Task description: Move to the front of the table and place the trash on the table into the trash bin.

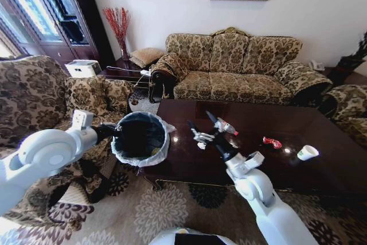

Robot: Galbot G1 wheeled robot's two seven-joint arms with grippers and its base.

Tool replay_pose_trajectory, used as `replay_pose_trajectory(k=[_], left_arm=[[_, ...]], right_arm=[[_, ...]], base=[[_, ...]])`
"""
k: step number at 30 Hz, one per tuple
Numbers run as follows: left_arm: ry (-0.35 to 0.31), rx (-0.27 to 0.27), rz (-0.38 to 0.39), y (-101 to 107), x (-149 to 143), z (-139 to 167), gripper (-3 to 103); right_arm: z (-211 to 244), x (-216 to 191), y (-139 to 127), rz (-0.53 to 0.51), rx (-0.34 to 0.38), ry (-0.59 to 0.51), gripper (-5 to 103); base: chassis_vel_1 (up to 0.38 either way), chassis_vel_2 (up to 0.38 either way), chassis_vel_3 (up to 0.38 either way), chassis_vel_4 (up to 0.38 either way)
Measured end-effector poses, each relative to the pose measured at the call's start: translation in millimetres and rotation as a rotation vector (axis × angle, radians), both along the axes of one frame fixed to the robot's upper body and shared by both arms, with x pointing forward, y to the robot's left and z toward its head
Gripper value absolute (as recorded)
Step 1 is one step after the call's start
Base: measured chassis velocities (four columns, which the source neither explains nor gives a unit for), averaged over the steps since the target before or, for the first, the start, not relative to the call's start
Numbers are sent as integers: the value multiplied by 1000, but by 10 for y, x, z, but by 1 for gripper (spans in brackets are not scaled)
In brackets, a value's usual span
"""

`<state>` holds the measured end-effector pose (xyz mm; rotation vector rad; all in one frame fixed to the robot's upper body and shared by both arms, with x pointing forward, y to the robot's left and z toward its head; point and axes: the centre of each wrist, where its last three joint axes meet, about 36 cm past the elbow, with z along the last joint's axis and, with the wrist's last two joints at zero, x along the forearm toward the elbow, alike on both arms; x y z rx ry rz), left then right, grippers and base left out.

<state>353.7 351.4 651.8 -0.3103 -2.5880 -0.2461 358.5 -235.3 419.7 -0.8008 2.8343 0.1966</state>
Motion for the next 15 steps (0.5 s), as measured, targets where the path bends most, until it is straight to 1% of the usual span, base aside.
replay_pose_trajectory(k=[2,3,5,6,7,8,10,11,14,15], left_arm=[[-1,-6,-3,0,-15,-33,0],[-3,-8,-5,1,-16,-35,0],[-4,-8,-5,2,-16,-35,0],[-7,-7,-7,3,-16,-36,0],[-12,-7,-10,6,-18,-41,0],[-12,-7,-10,6,-18,-41,0],[-13,-10,-11,5,-31,-58,0],[-13,-10,-11,5,-31,-58,0],[-6,-17,-18,-16,-54,-97,0],[-6,-17,-18,-16,-54,-97,0]], right_arm=[[-295,18,-21,-28,-73,16,100],[-459,40,8,-44,-86,44,100],[-509,51,20,-51,-85,56,100],[-617,76,46,-66,-81,84,100],[-816,141,89,-90,-75,145,100],[-816,141,89,-90,-75,145,100],[-1067,251,126,-124,-85,226,100],[-1067,251,126,-124,-85,226,100],[-1368,431,143,-167,-140,295,100],[-1368,431,143,-167,-140,295,100]], base=[[0,0,0,0],[0,0,0,0],[-28,-28,61,46],[-40,-56,61,46],[-51,-48,78,70],[-51,-48,78,70],[-25,-24,39,38],[0,0,0,0],[-40,-19,23,24],[0,0,0,0]])
